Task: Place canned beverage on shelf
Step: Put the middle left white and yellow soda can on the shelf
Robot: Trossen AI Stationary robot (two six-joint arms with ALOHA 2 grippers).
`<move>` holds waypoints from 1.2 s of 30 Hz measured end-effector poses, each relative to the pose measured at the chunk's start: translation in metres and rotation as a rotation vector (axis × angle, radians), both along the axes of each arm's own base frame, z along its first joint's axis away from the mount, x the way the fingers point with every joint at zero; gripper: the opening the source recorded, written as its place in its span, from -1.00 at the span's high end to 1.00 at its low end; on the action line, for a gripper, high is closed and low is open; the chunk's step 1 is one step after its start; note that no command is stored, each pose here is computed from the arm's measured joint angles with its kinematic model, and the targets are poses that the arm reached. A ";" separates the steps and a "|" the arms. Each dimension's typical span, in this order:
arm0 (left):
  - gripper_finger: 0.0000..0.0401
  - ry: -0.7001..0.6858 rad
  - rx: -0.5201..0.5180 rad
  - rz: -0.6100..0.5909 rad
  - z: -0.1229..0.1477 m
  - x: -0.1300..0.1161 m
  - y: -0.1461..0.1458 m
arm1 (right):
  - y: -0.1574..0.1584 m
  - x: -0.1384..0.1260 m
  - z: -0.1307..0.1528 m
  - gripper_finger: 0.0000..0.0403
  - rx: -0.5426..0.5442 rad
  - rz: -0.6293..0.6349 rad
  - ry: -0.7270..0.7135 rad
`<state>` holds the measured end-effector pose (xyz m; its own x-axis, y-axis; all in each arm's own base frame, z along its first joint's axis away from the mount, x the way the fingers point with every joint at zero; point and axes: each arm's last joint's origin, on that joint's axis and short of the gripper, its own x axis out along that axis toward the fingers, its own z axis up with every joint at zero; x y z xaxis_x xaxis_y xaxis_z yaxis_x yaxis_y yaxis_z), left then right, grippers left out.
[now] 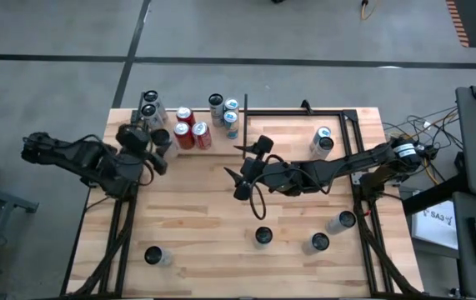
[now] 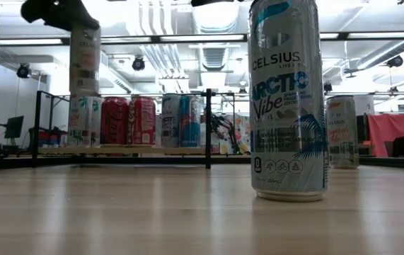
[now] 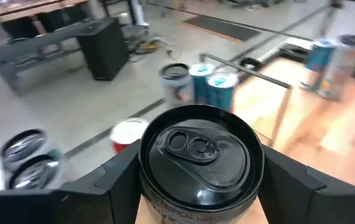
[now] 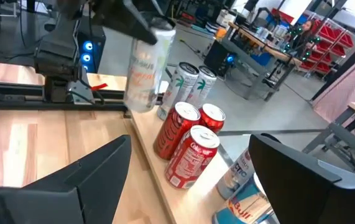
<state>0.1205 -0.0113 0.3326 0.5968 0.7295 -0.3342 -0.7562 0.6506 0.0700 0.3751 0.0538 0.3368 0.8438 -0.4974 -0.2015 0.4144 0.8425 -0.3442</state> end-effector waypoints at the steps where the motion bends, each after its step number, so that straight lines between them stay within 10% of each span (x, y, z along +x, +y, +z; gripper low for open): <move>1: -0.17 -0.005 0.001 0.015 0.001 -0.002 0.001 | 0.000 0.000 -0.001 -0.57 0.000 0.000 0.001; 36: -0.17 0.007 -0.026 0.350 -0.082 -0.004 0.034 | 0.000 0.001 -0.002 -0.52 0.024 -0.004 -0.008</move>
<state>0.1164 0.0228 0.2509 0.3098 0.8804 -0.3590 -0.9332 0.3539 0.0628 0.3764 0.0540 0.3347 0.8435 -0.4956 -0.2068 0.4201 0.8488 -0.3209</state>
